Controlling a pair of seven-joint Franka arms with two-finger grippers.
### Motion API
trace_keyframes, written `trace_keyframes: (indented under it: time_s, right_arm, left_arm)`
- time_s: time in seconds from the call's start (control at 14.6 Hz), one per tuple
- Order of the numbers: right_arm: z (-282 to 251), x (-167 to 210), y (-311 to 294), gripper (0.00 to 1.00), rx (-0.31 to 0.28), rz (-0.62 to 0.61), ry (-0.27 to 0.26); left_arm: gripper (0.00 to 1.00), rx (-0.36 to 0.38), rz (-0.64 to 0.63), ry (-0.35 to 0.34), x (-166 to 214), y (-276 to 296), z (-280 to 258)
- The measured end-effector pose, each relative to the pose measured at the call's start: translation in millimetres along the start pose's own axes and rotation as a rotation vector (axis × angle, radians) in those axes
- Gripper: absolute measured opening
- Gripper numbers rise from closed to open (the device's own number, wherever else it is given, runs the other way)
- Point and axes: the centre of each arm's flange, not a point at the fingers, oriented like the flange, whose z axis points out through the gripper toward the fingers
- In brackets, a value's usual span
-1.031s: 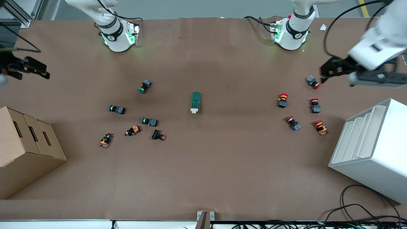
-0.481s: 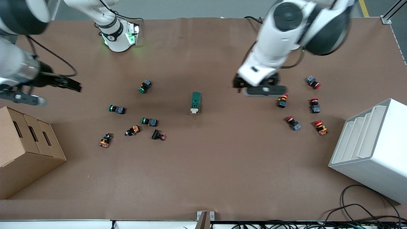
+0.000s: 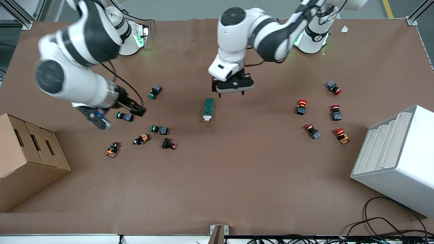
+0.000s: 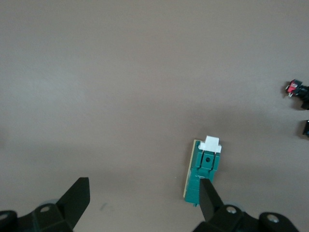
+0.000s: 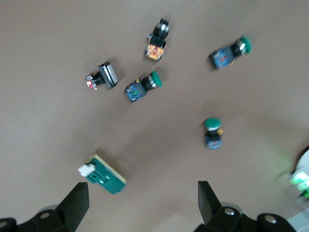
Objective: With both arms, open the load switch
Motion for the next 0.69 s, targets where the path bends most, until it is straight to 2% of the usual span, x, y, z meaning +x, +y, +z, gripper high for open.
trace_keyframes:
  time_s: [0.27,0.48,0.69]
  right_arm:
    - [78.6,-45.3,-59.6,1.00,-0.040,0.198,0.013]
    - [132.9,-67.4,-102.1,1.00,-0.085,0.367,0.028]
    - [180.7,-82.6,-132.4,1.00,-0.113,0.449,0.045]
  left_arm:
    - [1.00,0.021,-0.083,0.065,-59.9,32.8,48.1]
    - [1.00,0.018,-0.120,0.151,-97.7,47.9,93.1]
    - [1.00,-0.005,-0.125,0.249,-132.9,54.4,141.2]
